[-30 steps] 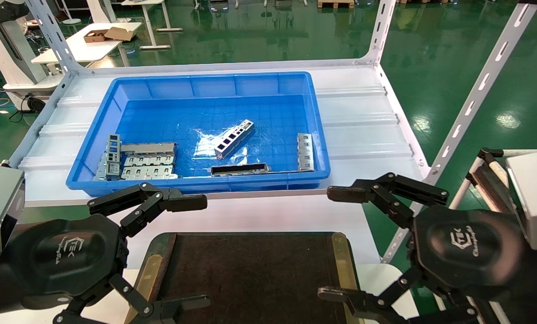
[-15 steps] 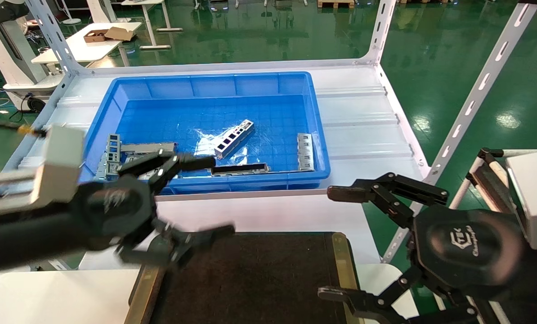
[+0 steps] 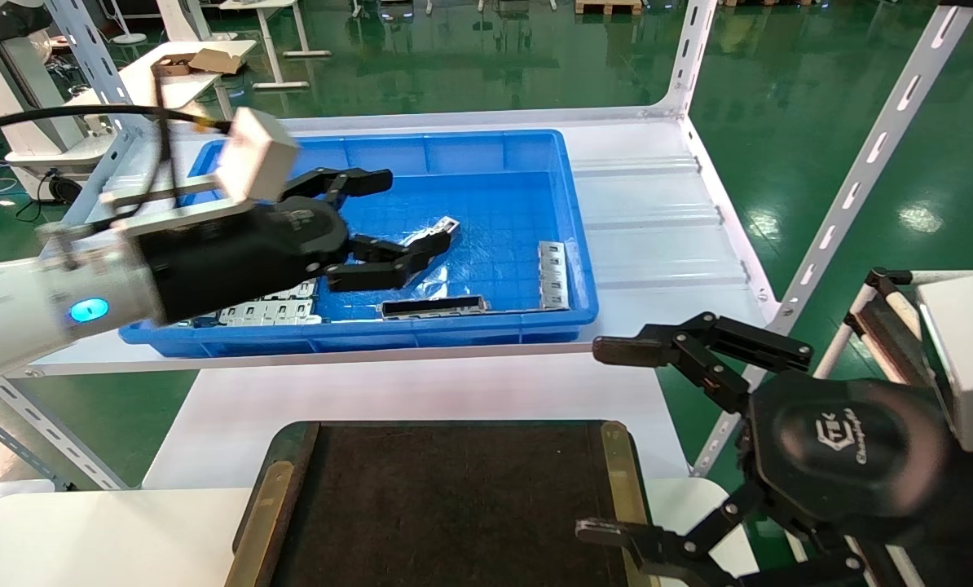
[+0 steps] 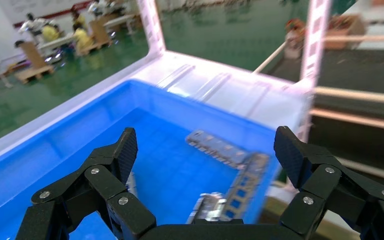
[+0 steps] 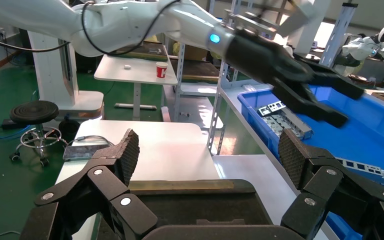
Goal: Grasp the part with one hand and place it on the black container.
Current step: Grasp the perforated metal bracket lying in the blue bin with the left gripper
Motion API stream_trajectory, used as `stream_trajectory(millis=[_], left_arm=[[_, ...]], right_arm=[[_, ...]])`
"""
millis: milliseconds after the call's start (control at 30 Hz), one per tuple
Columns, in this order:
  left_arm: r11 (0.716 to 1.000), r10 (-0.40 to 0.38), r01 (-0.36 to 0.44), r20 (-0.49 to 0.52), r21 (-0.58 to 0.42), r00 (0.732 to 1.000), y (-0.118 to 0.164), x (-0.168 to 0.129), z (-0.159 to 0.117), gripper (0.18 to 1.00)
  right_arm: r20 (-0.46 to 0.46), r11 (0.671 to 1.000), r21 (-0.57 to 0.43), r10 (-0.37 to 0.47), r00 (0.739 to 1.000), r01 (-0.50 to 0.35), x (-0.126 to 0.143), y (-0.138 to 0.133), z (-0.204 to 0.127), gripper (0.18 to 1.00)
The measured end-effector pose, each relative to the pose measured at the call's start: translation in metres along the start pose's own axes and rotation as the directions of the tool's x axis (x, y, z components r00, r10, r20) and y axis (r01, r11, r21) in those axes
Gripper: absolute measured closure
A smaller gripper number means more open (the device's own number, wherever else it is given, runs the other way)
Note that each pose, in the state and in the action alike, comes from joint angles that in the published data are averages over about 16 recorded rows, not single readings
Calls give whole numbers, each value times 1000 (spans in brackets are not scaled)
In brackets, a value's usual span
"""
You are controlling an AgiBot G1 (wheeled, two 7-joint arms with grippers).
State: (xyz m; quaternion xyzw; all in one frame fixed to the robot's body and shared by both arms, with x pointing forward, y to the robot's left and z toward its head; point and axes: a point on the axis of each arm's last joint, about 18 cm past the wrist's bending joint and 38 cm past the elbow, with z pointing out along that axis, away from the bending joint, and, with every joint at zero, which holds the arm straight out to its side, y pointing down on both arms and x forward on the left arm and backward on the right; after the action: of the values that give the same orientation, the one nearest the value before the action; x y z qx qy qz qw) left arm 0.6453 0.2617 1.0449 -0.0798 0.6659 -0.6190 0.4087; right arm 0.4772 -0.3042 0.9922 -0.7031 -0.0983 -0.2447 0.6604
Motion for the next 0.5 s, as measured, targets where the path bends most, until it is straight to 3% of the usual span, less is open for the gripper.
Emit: stream_trajectory(millis=[500], left_arm=[[985, 25, 8, 192, -172, 981, 45, -41, 86, 184]], right_arm=[[0, 1000, 0, 0, 1000, 0, 0, 0, 0, 178]])
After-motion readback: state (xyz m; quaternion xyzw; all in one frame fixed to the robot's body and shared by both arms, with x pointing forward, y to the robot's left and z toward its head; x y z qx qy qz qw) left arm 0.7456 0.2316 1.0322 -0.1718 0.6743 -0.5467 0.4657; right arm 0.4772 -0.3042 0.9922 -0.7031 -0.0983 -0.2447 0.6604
